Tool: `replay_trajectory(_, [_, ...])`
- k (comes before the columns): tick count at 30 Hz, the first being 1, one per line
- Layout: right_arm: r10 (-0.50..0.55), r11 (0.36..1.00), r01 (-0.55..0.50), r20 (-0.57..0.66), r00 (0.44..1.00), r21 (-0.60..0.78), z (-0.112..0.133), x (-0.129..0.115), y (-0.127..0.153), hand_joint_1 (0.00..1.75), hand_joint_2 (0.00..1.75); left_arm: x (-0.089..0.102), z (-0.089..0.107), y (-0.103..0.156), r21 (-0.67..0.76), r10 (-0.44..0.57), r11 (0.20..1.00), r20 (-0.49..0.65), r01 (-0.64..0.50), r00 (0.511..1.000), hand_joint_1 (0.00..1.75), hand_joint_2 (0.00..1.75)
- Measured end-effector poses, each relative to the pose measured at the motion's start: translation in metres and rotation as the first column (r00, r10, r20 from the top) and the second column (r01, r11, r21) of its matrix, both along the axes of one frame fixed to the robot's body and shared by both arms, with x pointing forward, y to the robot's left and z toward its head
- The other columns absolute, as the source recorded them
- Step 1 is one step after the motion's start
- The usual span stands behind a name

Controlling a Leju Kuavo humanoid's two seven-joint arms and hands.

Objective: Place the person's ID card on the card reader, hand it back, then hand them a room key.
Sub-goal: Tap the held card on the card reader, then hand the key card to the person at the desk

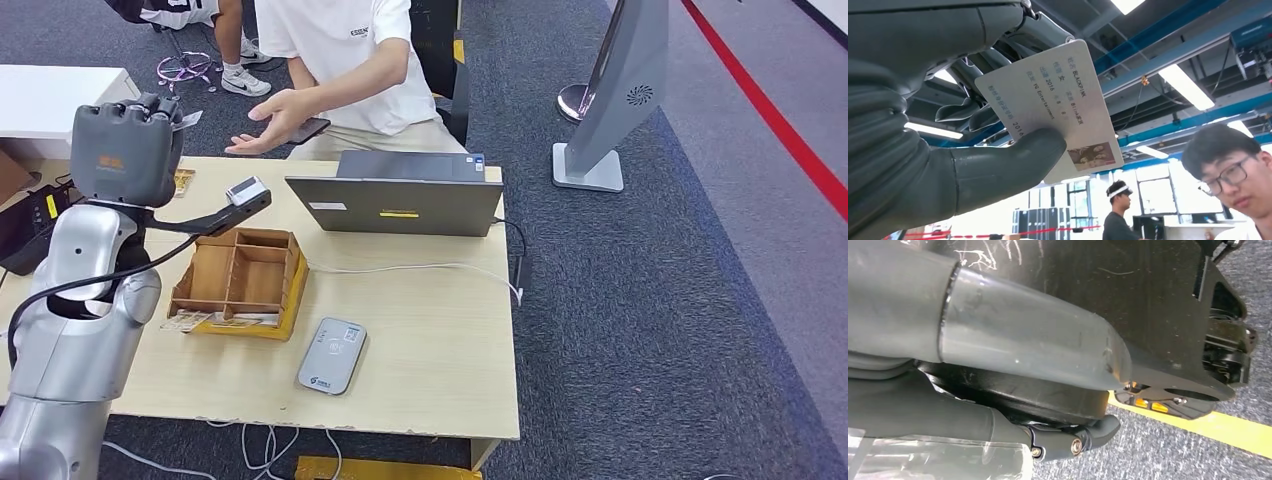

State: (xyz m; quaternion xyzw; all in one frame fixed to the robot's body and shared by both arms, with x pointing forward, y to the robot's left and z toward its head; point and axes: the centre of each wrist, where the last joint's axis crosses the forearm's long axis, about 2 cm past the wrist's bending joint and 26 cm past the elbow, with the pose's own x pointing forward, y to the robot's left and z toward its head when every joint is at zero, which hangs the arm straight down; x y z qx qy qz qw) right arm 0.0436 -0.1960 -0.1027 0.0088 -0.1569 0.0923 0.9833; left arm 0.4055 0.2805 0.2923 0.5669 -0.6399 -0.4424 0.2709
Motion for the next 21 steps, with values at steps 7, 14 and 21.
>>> replay_trajectory(7, [0.0,1.0,0.0,0.006,1.0,-0.004,0.0,0.001,0.001,0.0,0.0,0.003,0.002,-0.005,0.003,0.004,1.0,-0.013,-0.004,1.0,1.75,1.75])
replay_trajectory(14, [0.011,1.0,-0.011,0.002,1.0,-0.006,0.0,0.001,0.001,0.0,0.0,0.003,-0.001,-0.007,0.005,0.004,1.0,-0.028,-0.004,1.0,1.75,1.75])
replay_trajectory(21, [0.038,0.999,-0.038,-0.001,0.999,-0.012,0.0,0.001,0.001,0.0,1.31,0.0,-0.014,-0.006,0.006,0.005,1.0,-0.059,-0.005,0.998,0.44,1.75])
